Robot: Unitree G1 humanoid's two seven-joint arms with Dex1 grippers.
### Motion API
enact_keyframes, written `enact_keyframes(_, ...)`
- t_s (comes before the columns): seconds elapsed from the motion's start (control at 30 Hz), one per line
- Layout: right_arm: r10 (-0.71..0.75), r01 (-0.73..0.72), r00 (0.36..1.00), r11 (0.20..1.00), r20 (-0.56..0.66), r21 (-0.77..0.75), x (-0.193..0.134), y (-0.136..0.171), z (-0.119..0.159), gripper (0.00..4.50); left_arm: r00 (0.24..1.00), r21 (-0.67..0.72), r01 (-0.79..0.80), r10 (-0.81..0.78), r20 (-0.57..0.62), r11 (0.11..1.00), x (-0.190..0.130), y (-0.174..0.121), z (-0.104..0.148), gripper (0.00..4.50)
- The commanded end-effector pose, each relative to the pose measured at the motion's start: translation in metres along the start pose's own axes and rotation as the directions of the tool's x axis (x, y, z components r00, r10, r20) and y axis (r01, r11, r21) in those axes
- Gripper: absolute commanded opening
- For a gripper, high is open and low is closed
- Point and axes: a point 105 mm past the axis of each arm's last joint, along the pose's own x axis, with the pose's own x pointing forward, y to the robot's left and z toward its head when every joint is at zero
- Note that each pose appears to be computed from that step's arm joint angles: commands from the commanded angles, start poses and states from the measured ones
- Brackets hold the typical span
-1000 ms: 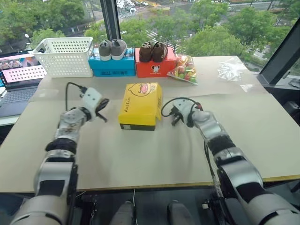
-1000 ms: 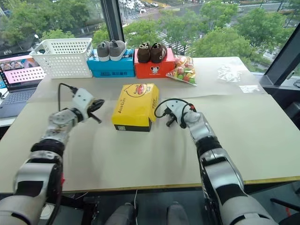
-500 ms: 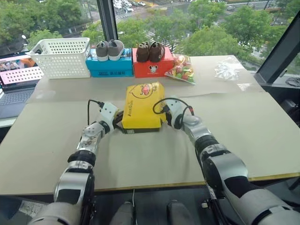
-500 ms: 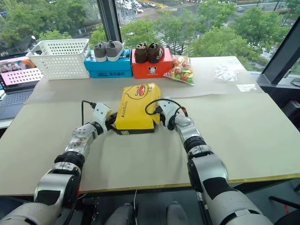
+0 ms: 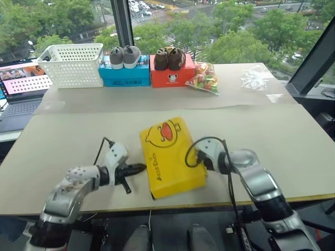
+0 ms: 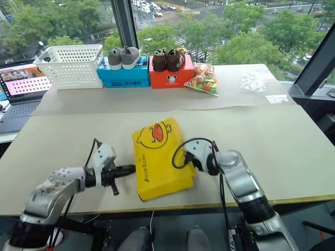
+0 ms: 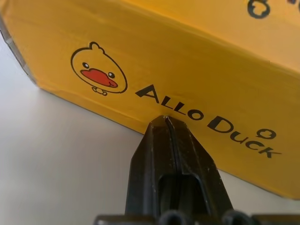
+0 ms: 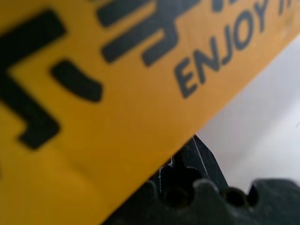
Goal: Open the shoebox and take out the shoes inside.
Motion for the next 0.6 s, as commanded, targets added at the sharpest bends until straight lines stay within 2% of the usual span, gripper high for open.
enact_keyframes(0.03,0.057,-0.057,0.998,0.998,0.022,0.002,0.001,0.018,0.011,0.12,0.997,0.084,0.019,-0.025,0.072,0.996,0.004,-0.008,0.023,0.03)
enact_keyframes(0.13,0.027,-0.027,1.000,0.999,0.003,0.026,-0.003,0.010,0.005,0.12,0.994,0.164,-0.106,0.098,0.057,0.981,-0.001,0.020,0.027,0.03)
enact_keyframes(0.27,-0.063,0.063,0.995,0.998,-0.082,-0.004,-0.017,-0.019,-0.020,0.12,0.965,0.293,-0.260,0.252,0.068,0.920,-0.030,0.066,0.051,0.03)
enact_keyframes(0.33,-0.097,0.098,0.991,0.995,-0.094,0.002,-0.024,-0.031,-0.024,0.12,0.954,0.323,-0.301,0.289,0.085,0.897,-0.043,0.078,0.064,0.03)
enact_keyframes(0.43,-0.120,0.120,0.989,0.993,-0.090,-0.001,-0.032,-0.043,-0.022,0.12,0.957,0.337,-0.288,0.277,0.083,0.896,-0.052,0.080,0.073,0.03)
enact_keyframes(0.6,-0.124,0.126,0.988,0.992,-0.089,0.021,-0.040,-0.057,-0.024,0.12,0.995,0.381,-0.073,0.093,-0.033,0.922,-0.074,0.046,0.087,0.03)
